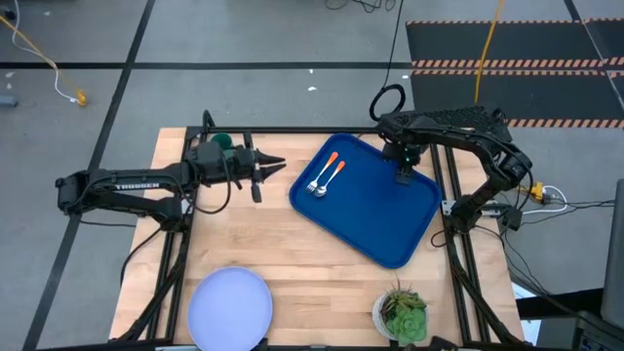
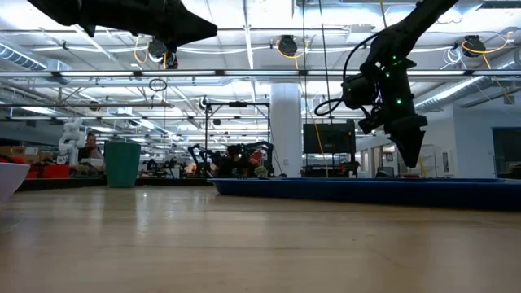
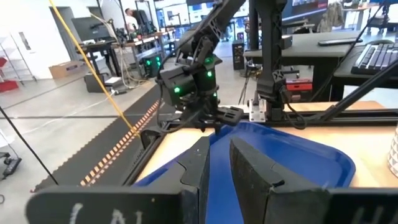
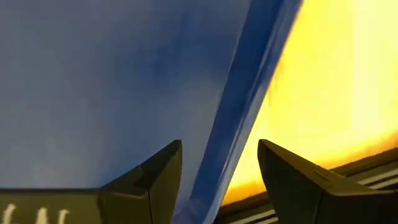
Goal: Pick and place plate/cup/fork/spoon on tray
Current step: Adjust the blue serving tray
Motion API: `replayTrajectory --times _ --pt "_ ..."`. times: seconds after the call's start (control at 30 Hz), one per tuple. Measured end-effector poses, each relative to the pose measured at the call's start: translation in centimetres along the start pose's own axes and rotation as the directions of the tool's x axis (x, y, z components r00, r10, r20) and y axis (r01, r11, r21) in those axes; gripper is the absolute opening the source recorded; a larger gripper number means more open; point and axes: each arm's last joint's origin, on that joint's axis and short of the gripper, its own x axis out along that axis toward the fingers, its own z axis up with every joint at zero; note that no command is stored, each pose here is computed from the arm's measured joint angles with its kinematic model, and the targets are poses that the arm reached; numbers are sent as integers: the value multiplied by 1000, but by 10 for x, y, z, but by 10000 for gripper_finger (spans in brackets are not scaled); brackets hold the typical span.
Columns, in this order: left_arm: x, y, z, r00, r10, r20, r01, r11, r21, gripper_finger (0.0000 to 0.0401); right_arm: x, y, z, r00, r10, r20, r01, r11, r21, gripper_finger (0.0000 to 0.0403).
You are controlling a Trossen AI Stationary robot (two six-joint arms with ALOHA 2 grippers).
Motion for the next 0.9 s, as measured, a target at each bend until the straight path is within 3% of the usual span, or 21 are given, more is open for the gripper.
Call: replayTrajectory --times 0.3,0.67,0.9 --pt "0 0 -2 1000 -3 -19 3 1000 -8 67 0 -1 2 1000 -11 22 6 980 201 201" --pt "0 0 -2 1000 -3 -18 3 1000 -15 67 26 8 -8 1000 1 -25 3 988 156 201" --pt "0 0 0 1000 -1 -2 0 1000 -14 67 26 4 -8 997 -73 -37 76 991 108 201"
